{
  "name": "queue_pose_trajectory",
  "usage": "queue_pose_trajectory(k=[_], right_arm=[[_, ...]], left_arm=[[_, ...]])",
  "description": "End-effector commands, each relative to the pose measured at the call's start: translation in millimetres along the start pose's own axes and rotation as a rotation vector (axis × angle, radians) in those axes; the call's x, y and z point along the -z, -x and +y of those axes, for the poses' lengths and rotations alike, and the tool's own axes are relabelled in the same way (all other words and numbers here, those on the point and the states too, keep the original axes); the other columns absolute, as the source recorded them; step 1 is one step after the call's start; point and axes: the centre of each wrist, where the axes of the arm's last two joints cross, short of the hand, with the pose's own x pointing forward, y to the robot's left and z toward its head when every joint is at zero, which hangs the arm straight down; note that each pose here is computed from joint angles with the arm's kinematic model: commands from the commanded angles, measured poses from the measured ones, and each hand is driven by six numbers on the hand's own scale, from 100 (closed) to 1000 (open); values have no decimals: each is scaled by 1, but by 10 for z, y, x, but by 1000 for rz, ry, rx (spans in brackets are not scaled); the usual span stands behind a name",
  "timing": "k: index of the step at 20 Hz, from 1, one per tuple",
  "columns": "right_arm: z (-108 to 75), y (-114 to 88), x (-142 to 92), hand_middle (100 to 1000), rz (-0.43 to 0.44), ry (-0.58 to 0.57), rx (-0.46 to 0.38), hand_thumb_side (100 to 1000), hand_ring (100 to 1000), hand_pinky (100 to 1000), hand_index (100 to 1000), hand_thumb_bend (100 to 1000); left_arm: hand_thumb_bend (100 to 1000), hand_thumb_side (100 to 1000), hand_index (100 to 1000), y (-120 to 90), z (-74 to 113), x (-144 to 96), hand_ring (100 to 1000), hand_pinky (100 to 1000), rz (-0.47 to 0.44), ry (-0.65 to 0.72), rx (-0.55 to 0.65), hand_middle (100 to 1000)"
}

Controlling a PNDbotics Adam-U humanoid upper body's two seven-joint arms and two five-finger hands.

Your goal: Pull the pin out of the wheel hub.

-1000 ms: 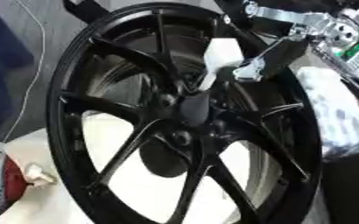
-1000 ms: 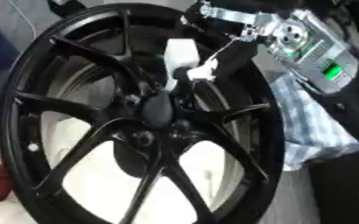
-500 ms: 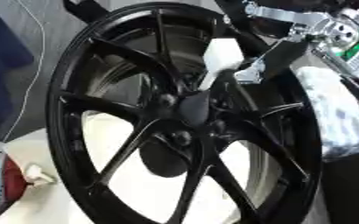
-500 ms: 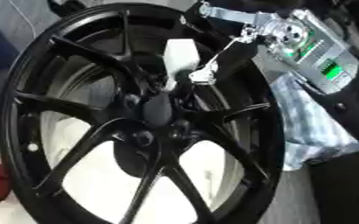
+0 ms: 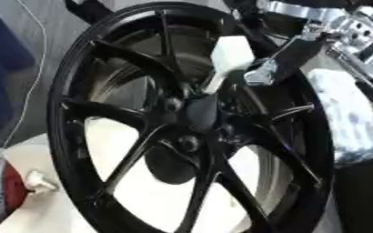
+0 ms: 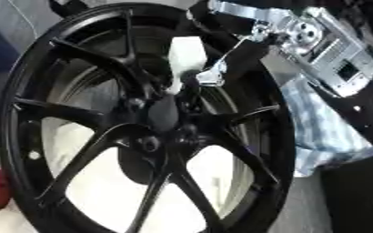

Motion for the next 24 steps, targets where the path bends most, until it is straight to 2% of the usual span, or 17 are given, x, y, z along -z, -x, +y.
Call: queue_pose_trajectory(k=[1, 5, 10, 13, 15, 17, 20, 21, 22, 24], right_arm=[[-153, -158, -84, 361, -18, 33, -27, 100, 585, 725, 399, 254], [-218, -265, -132, 357, -45, 57, 4, 100, 577, 725, 389, 253], [-412, -374, -300, 358, -71, 135, 90, 100, 571, 729, 383, 225], [-526, -296, -501, 366, -46, 257, 143, 100, 574, 732, 388, 201], [-535, -176, -674, 375, -15, 362, 173, 100, 575, 733, 394, 198], [-470, -30, -861, 379, 27, 476, 194, 100, 576, 732, 397, 196], [-278, 149, -1131, 382, 77, 651, 193, 100, 576, 730, 398, 196], [-207, 212, -1223, 387, 92, 709, 188, 100, 576, 730, 398, 149], [-138, 270, -1305, 383, 108, 757, 181, 100, 576, 730, 398, 196], [9, 376, -1460, 386, 142, 833, 166, 100, 576, 729, 400, 195]], left_arm=[[100, 745, 800, -47, 28, 10, 919, 799, -17, 1, 12, 675], [100, 743, 799, -46, 36, 4, 919, 799, -17, 2, 13, 674], [100, 741, 799, -32, 56, -37, 918, 800, -7, -13, 16, 675], [100, 739, 800, -22, 76, -68, 918, 800, -4, -37, 23, 676], [100, 736, 800, -17, 91, -87, 918, 800, -5, -56, 33, 678], [100, 730, 800, -14, 106, -101, 918, 801, -12, -76, 41, 679], [100, 722, 799, -7, 119, -121, 918, 801, -29, -102, 49, 679], [100, 719, 799, -5, 120, -126, 917, 801, -37, -109, 50, 678], [100, 716, 799, -3, 122, -131, 917, 801, -44, -116, 49, 678], [100, 712, 799, -1, 128, -139, 915, 801, -57, -133, 48, 678]])
